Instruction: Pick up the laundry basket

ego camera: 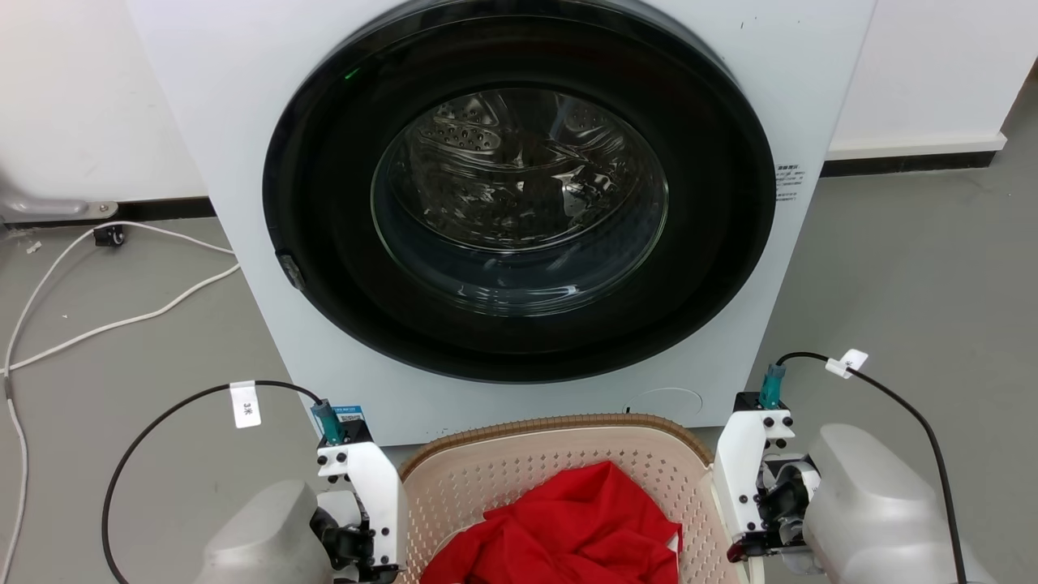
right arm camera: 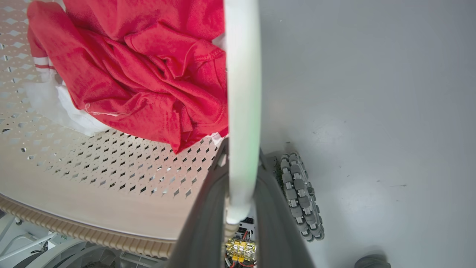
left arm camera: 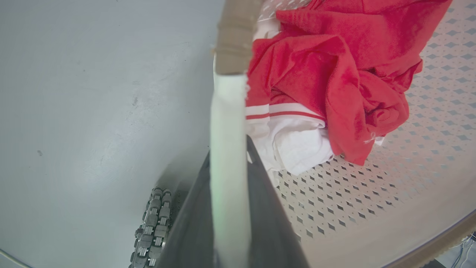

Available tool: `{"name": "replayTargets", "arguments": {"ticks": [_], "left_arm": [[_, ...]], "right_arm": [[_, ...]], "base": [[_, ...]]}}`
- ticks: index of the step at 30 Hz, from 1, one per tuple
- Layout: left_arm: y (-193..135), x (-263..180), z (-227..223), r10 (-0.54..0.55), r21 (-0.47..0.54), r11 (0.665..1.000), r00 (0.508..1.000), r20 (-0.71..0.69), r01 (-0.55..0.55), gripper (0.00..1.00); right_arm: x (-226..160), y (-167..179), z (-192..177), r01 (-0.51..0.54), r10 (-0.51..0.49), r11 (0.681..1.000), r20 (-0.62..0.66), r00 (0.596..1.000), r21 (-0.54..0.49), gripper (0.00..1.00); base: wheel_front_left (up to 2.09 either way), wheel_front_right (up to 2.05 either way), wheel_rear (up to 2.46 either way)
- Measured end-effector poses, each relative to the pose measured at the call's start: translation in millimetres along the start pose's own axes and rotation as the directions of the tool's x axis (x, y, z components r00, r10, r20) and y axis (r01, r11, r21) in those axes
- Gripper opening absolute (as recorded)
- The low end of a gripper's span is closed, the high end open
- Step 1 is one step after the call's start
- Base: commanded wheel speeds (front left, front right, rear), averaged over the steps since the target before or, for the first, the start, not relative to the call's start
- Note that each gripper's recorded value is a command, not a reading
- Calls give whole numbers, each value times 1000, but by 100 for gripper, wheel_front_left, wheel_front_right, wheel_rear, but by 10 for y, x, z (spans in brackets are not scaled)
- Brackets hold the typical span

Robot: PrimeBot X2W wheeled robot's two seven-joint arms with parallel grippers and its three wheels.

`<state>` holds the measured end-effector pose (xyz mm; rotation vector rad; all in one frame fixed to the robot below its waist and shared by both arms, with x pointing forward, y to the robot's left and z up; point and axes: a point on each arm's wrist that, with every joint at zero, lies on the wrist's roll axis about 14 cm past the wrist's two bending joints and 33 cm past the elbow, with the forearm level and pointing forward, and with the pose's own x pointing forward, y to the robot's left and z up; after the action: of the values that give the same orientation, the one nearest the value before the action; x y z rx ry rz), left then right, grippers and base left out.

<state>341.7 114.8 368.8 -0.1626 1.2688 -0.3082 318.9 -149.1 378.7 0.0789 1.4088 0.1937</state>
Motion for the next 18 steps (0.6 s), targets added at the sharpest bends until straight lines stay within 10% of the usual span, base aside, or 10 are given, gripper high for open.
{"name": "replayTargets", "arguments": {"ticks": [18], "left_arm": [[18,19,-19,5,-1,1000,1000,-7,-5,0]], "right_arm": [[19,17,-8,-9,9,1000,-1,1000,1,0]], "base": [[0,0,0]]}}
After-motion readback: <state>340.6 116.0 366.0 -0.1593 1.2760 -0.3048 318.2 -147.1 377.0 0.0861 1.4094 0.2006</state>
